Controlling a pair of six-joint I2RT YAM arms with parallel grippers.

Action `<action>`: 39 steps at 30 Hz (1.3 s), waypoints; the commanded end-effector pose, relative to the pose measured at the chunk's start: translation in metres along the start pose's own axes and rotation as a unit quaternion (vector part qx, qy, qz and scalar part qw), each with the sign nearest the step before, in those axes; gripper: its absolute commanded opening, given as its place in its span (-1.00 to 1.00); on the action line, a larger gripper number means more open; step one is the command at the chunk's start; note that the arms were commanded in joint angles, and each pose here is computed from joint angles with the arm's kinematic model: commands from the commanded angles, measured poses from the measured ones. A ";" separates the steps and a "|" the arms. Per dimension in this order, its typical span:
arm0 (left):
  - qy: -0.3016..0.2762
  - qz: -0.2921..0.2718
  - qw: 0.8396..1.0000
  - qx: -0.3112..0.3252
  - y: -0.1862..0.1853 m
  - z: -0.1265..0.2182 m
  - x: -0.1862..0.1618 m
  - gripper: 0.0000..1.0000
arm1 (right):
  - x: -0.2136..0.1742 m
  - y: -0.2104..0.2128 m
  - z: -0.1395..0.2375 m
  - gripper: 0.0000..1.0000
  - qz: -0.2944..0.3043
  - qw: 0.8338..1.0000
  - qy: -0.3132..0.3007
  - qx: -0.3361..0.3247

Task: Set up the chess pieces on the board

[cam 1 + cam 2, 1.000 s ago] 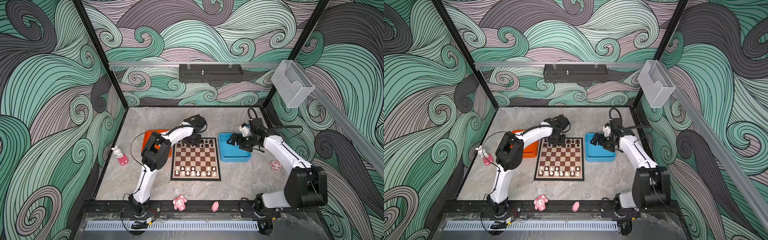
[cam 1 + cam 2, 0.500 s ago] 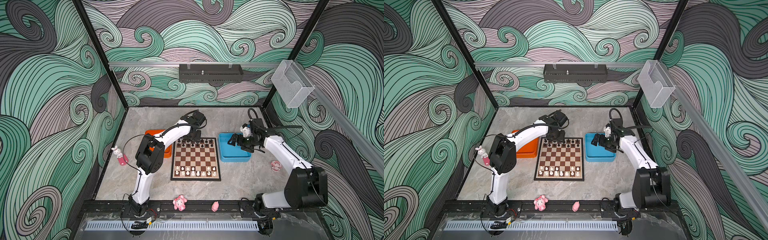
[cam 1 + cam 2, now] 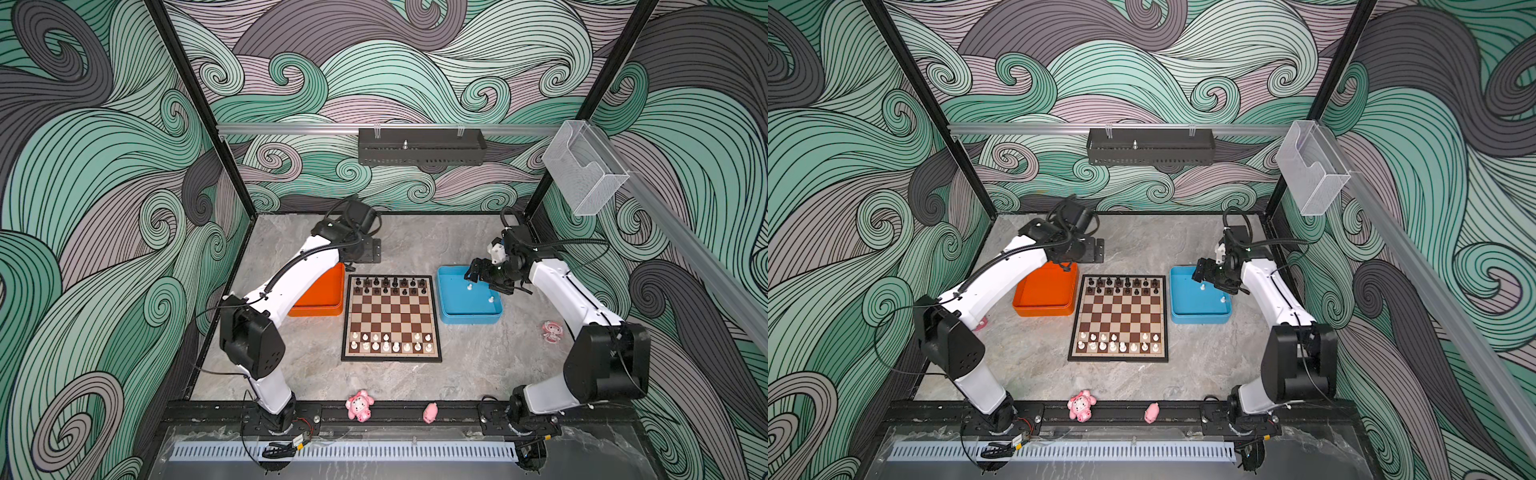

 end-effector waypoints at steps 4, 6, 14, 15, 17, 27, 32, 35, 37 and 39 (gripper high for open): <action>0.001 0.073 0.996 0.048 0.088 0.016 -0.007 0.97 | 0.004 -0.020 -0.028 0.63 0.003 0.998 0.040 -0.055; -0.004 0.101 0.993 0.053 0.113 0.020 -0.012 0.97 | 0.008 -0.023 -0.036 0.59 0.002 0.997 0.045 -0.060; -0.006 0.175 0.984 0.046 0.164 0.024 -0.032 0.97 | 0.020 -0.024 -0.063 0.37 0.008 0.995 0.060 -0.075; -0.003 0.181 0.983 0.044 0.166 0.023 -0.034 0.97 | 0.022 -0.025 -0.066 0.32 0.010 0.995 0.061 -0.079; -0.001 0.189 0.981 0.038 0.168 0.021 -0.036 0.97 | 0.025 -0.026 -0.071 0.23 0.014 0.994 0.063 -0.085; 0.007 0.202 0.979 0.028 0.172 0.013 -0.037 0.97 | 0.027 -0.031 -0.090 -0.01 0.028 0.990 0.076 -0.112; 0.014 0.205 0.978 0.025 0.172 0.009 -0.037 0.97 | 0.027 -0.034 -0.096 -0.12 0.027 0.989 0.080 -0.120; 0.016 0.207 0.978 0.025 0.173 0.008 -0.037 0.97 | 0.027 -0.035 -0.099 -0.19 0.027 0.989 0.084 -0.122; 0.018 0.208 0.978 0.024 0.173 0.007 -0.037 0.97 | 0.026 -0.036 -0.100 -0.22 0.026 0.988 0.087 -0.123; 0.020 0.210 0.977 0.023 0.173 0.005 -0.038 0.97 | 0.024 -0.037 -0.102 -0.26 0.026 0.988 0.090 -0.124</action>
Point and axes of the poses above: each gripper's point midway between its finger pads, its own z axis back along the fingers, its own y axis along the line the jaws close on, x = y × z, the point moved 1 cm from there along z, back along the fingers, and after that the axes turned 1 degree about -z, right-handed, at the moved point
